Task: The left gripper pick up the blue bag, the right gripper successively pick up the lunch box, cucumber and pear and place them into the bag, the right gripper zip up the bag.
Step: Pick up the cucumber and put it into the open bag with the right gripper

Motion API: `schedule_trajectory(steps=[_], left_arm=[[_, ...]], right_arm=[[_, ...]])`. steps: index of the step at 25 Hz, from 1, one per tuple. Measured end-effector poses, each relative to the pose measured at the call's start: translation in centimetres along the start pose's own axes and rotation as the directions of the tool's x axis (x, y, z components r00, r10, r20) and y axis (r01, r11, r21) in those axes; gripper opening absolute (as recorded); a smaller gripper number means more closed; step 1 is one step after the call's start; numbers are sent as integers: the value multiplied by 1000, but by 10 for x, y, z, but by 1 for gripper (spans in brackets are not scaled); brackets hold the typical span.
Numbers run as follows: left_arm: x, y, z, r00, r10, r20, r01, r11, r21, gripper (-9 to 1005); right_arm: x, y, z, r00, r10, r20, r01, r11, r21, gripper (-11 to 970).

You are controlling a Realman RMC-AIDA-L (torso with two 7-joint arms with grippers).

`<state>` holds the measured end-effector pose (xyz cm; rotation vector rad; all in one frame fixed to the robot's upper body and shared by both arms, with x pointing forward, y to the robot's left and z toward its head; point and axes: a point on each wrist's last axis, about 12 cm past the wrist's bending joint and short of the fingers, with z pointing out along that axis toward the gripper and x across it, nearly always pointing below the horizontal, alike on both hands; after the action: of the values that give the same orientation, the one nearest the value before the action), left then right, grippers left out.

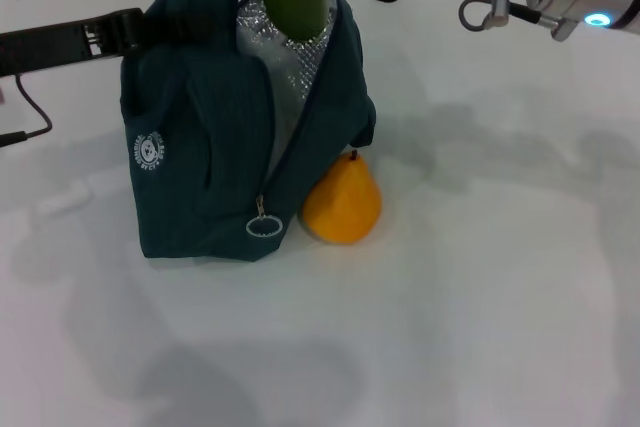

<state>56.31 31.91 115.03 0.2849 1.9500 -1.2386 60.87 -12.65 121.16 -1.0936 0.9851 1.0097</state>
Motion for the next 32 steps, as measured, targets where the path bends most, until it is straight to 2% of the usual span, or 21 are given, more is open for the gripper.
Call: schedule_trajectory(steps=[3,8,17,32], left_arm=[[1,0,0,1000,-2,0,2,1000,0,82],[3,0,0,1000,-7,1,7,1000,0,82],[3,0,3,1000,-5,1,5,1000,5,83],[7,2,4,1000,-10,4,10,1000,5,84]], right_arm=[[4,-1,-5,998,23,60,-26,998,55,681],[14,-3,-17,983,103,150,-126,980,153,684],[33,8,-9,964,229,138,-249,956,157,690],[56,22,-5,958,286,35,-287,941,178,701]])
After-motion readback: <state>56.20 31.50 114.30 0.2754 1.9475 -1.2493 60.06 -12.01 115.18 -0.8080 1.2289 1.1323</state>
